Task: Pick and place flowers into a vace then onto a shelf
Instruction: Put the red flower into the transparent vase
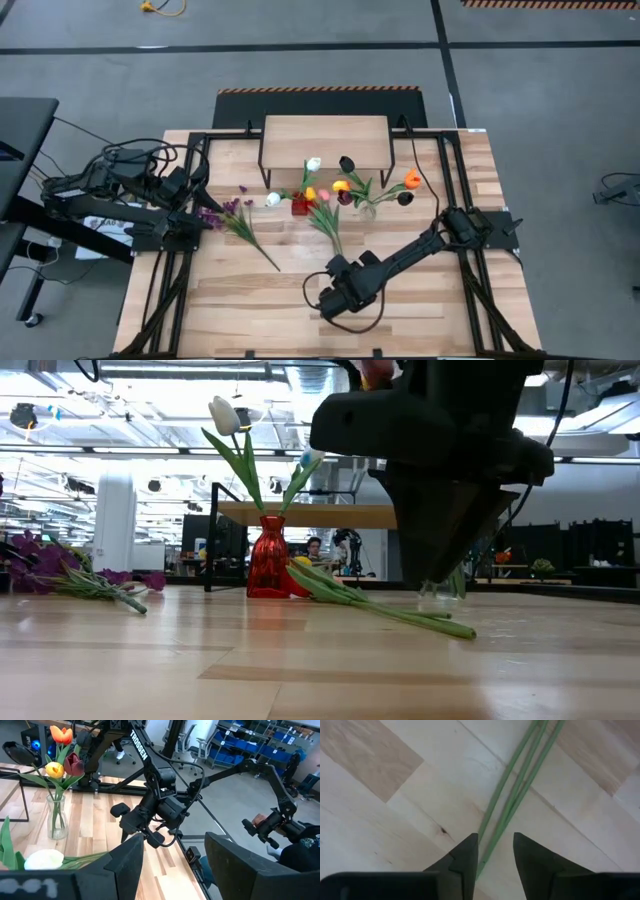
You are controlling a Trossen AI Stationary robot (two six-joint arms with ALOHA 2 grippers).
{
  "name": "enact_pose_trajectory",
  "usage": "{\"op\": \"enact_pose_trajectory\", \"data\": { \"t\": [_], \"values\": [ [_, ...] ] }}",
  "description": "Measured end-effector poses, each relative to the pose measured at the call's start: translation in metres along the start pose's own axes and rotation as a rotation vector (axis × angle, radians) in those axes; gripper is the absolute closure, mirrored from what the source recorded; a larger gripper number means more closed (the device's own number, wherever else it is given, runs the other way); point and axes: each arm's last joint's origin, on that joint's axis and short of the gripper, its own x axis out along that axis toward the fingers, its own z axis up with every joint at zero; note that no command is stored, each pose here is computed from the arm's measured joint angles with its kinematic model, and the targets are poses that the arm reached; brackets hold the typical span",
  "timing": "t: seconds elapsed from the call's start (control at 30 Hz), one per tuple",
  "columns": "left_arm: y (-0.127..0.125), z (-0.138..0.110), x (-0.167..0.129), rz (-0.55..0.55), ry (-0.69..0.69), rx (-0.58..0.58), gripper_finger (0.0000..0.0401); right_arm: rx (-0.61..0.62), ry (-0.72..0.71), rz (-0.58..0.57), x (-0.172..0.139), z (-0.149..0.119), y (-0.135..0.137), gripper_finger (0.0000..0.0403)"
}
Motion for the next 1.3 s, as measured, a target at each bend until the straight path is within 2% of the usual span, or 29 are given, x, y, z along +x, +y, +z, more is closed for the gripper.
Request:
{"op": "enact_pose_trajectory", "data": {
  "t": [0.33,0.57,1.13,1.3],
  "values": [
    [0.0,0.0,0.0,0.0,0.0,0.0,0.02,-0.017,0.025,0.013,0.001,0.001,0.0,0.0295],
    [0.0,0.0,0.0,0.0,0.001,0.0,0.02,-0.02,0.043,0.056,0.015,-0.004,0.0,0.0295],
    [0.0,0.0,0.0,0.0,0.001,-0.001,0.02,-0.029,0.053,0.026,0.016,-0.006,-0.003,0.0296],
    [0.0,0.0,0.0,0.0,0.001,-0.001,0.02,-0.029,0.063,0.03,0.016,-0.006,-0.002,0.0318]
  ]
}}
